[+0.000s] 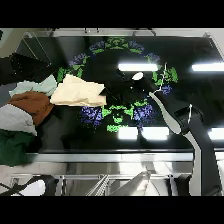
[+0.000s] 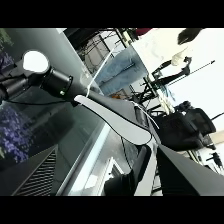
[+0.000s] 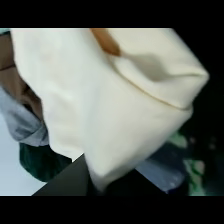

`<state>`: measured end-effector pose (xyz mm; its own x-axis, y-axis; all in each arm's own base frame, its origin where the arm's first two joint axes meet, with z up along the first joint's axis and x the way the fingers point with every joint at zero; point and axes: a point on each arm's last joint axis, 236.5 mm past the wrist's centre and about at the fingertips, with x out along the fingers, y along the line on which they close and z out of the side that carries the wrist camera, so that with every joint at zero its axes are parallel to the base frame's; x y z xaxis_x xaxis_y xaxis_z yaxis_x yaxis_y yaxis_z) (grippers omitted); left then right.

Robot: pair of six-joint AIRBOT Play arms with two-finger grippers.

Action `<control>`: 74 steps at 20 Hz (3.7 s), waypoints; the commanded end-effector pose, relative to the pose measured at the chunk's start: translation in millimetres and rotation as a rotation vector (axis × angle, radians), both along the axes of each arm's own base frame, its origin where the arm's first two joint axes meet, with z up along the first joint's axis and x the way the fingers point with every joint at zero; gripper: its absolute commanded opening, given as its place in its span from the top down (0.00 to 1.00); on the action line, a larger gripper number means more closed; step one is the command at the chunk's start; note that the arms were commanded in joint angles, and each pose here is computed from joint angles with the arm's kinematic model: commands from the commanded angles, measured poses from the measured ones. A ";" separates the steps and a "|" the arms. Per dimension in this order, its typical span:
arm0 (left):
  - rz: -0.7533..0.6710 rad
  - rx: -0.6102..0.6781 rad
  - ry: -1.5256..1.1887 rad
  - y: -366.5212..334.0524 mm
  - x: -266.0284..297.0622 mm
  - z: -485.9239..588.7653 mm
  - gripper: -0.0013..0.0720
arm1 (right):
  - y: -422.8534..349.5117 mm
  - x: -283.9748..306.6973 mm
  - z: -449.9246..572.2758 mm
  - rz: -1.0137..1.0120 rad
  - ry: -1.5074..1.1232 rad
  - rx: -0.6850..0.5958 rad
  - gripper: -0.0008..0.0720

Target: Fold the shirts.

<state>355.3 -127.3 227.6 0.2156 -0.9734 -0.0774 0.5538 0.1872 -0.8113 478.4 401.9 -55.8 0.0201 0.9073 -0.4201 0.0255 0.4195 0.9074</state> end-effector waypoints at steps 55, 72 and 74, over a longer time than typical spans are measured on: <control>0.029 0.197 0.213 -28.5 -66.1 -103.9 0.96 | -326.0 -165.9 143.1 -0.333 -0.301 -0.626 0.96; 0.078 0.309 0.239 -23.9 -102.4 -144.3 0.96 | -268.5 -203.9 101.1 -0.309 -0.308 -0.543 0.96; 0.071 0.307 0.241 -24.3 -104.0 -144.0 0.96 | -268.5 -203.9 101.1 -0.309 -0.308 -0.543 0.96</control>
